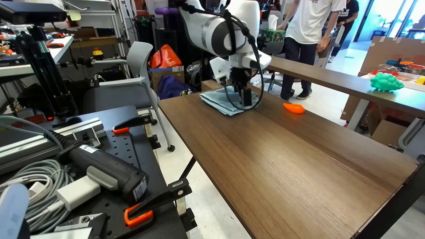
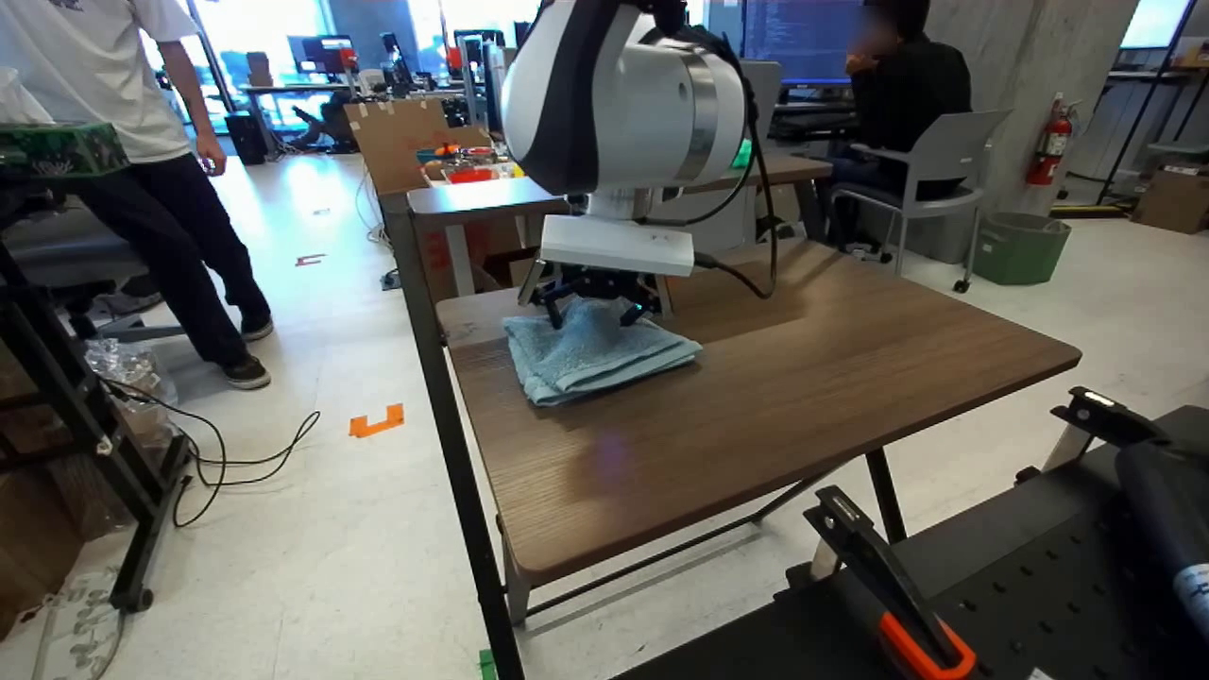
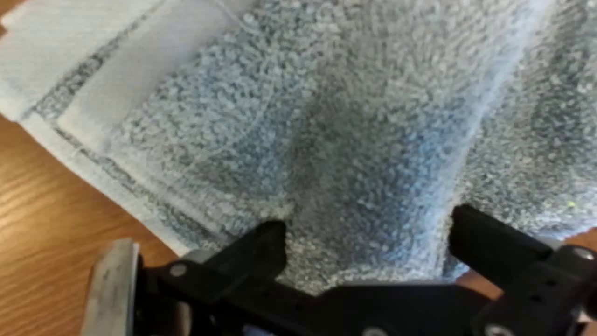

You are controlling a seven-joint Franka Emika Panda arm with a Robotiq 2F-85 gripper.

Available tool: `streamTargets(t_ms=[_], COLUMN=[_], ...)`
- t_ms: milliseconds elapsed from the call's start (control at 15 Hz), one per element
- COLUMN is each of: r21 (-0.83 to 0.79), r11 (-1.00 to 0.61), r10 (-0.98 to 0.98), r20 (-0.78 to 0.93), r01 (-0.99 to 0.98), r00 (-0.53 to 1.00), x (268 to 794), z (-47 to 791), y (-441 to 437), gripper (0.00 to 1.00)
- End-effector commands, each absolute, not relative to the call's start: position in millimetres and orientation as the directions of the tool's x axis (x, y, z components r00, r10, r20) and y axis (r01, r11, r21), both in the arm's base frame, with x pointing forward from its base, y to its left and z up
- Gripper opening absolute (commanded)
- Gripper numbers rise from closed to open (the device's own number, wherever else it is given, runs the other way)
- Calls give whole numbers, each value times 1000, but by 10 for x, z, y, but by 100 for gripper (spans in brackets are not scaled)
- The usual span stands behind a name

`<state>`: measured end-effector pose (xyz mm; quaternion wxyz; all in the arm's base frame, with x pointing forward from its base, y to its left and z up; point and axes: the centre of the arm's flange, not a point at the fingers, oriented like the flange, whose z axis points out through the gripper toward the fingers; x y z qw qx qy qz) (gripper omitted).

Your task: Use the towel to wipe the tabletop

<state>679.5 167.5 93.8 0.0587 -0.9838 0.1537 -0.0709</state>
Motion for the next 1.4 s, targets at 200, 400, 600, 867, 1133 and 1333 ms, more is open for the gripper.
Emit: streamTargets(t_ms=[200,400,600,867,1133,1333], r21=[-201,-169,-148,-182,-239,-253], r11=[-904,-940,-977,-983,-970,-948], r10=[-405,-313,-165,-53,-83,-220], r20=[115,94,85,103,142,96], r01=[-378,-295,-152,-34,-47,-190], r00=[907,945,983,993,986,971], x=[7086,6612,6157,5815,5605,5689], z=[834,898,1055,1256,1488,1470], y=[1134,986,781,423,0,-359], gripper=[100,100,100,100,100,100])
